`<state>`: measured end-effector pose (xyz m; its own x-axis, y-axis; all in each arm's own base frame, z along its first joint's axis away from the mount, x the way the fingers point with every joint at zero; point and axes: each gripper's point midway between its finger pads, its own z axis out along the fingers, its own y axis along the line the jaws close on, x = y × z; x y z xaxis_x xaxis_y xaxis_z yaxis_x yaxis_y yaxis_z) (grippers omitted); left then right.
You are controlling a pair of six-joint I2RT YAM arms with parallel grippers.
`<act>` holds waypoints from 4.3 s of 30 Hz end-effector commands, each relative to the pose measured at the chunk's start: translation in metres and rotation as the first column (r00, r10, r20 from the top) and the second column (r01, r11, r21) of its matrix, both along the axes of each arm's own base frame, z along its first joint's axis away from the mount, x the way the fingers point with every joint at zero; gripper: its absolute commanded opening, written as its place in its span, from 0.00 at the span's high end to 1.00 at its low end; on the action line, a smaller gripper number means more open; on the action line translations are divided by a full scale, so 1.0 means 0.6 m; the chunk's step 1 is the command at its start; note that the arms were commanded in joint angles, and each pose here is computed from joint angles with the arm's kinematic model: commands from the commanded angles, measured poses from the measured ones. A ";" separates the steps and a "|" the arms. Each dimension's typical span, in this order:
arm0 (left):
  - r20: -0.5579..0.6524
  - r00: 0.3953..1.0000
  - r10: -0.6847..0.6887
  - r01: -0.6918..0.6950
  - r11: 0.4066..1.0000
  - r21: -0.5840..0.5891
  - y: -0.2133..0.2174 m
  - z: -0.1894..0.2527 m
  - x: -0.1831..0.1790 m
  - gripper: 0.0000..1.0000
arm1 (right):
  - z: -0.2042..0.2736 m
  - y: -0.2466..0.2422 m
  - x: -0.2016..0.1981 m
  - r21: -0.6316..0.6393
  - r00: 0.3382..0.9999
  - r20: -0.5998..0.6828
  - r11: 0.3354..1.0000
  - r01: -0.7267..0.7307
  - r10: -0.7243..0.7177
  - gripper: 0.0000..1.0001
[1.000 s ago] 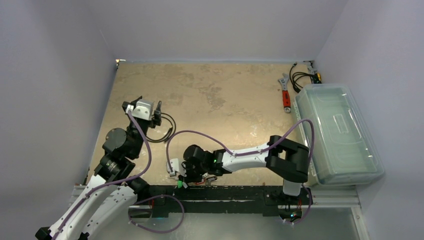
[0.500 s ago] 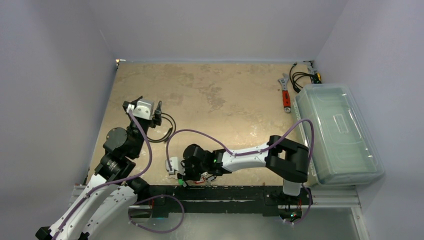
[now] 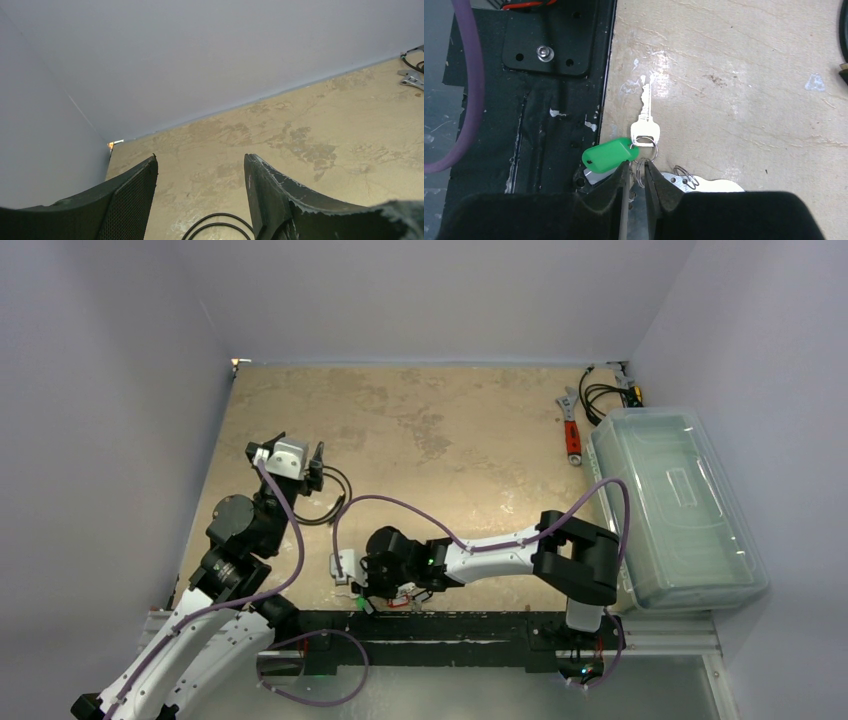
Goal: Put the keys on the keyring
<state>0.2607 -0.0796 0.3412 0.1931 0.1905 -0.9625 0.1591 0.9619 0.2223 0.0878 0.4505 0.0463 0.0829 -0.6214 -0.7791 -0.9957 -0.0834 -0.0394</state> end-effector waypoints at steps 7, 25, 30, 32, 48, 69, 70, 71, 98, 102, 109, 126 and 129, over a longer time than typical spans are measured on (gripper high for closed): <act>0.016 1.000 -0.008 0.009 1.000 -0.027 -0.002 0.009 0.001 0.37 | 0.005 0.005 0.018 0.013 0.998 0.049 0.999 0.046 -0.046 0.79; 0.014 1.000 -0.010 0.010 1.000 -0.026 -0.003 0.009 0.001 0.37 | 0.009 0.000 0.022 0.011 0.997 0.057 0.998 0.060 -0.061 0.74; 0.014 1.000 -0.010 0.010 1.000 -0.026 -0.003 0.008 0.001 0.37 | 0.044 0.001 0.014 0.067 0.998 0.049 0.997 0.042 -0.046 0.72; 0.015 1.000 -0.008 0.009 1.000 -0.026 -0.002 0.009 0.001 0.37 | 0.038 -0.002 0.010 0.052 0.999 0.038 0.998 0.034 -0.036 0.71; 0.014 1.000 -0.010 0.011 1.000 -0.027 -0.003 0.008 0.002 0.37 | -0.015 -0.016 -0.012 -0.027 1.000 -0.018 1.000 0.005 -0.006 0.66; 0.008 1.000 -0.012 0.012 1.000 -0.027 -0.004 0.006 0.004 0.37 | -0.034 -0.013 -0.001 -0.048 1.000 0.018 0.999 0.016 -0.015 0.76; 0.008 1.000 -0.011 0.011 1.000 -0.026 -0.003 0.006 0.004 0.37 | -0.040 -0.014 0.001 -0.058 1.000 0.022 0.998 0.020 -0.019 0.78; 0.008 1.000 -0.012 0.012 1.000 -0.025 -0.004 0.006 0.004 0.37 | -0.043 -0.014 0.002 -0.066 0.999 0.025 0.998 0.023 -0.021 0.82; 0.010 1.000 -0.016 0.017 1.000 -0.026 -0.004 0.007 0.003 0.37 | 0.077 -0.030 0.086 0.033 0.947 -0.293 0.989 0.145 -0.129 1.00; 0.011 1.000 -0.021 0.021 0.999 -0.026 -0.006 0.007 0.003 0.37 | 0.100 -0.038 0.104 0.039 0.900 -0.397 0.976 0.215 -0.182 1.00; 0.010 0.999 -0.034 0.034 0.999 -0.025 -0.010 0.008 0.003 0.37 | 0.146 -0.061 0.143 0.062 0.822 -0.511 0.943 0.327 -0.251 1.00; 0.087 0.953 -0.289 0.290 0.957 -0.001 -0.077 0.032 -0.031 0.36 | 0.301 -0.114 0.197 0.296 0.831 -0.472 0.835 0.464 -0.295 1.00; 0.112 0.928 -0.356 0.357 0.934 0.008 -0.095 0.039 -0.044 0.36 | 0.324 -0.125 0.200 0.347 0.838 -0.454 0.806 0.479 -0.302 1.00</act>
